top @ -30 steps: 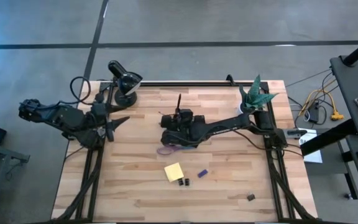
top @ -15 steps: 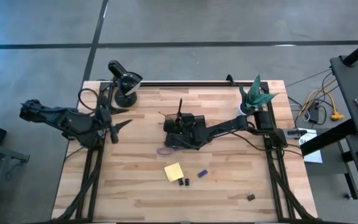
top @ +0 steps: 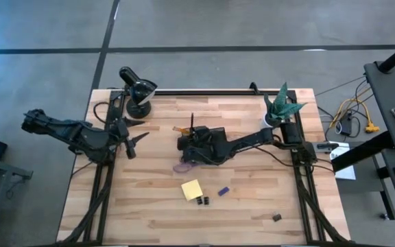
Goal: Pick and place office supplies into organizer
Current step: Put the black pen into the black desk organizer, then put the middle black binder clip into the black desk organizer
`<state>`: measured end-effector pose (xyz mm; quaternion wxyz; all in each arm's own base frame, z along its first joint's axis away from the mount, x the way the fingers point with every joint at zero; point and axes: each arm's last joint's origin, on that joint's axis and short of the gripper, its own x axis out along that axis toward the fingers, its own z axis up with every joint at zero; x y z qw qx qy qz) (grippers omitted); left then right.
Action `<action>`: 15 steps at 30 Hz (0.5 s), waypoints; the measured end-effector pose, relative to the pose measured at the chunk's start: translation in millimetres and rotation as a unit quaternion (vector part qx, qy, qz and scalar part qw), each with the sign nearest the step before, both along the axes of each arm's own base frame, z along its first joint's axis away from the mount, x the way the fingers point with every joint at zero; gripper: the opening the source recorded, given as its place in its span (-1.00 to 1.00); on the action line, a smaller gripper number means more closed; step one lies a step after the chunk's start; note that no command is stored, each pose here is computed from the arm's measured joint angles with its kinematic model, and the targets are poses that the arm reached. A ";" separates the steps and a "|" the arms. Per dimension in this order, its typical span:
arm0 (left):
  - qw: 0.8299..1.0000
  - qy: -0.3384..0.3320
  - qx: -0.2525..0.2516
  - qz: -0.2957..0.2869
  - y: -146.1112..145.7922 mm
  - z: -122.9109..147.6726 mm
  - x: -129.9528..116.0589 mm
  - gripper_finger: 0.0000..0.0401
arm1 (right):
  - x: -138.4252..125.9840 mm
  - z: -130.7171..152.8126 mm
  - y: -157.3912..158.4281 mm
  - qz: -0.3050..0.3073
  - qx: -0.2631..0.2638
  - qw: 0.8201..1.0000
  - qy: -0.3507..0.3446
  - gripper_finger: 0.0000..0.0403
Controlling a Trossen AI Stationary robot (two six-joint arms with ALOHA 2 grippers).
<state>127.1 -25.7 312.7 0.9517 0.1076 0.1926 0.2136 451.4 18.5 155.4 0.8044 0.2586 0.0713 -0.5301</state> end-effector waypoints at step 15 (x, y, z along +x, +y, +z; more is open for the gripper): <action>1.000 -0.006 0.003 0.013 -7.5 -0.9 21.7 -0.10 | -2.3 28.0 21.4 0.070 -0.028 0.996 0.047 -0.23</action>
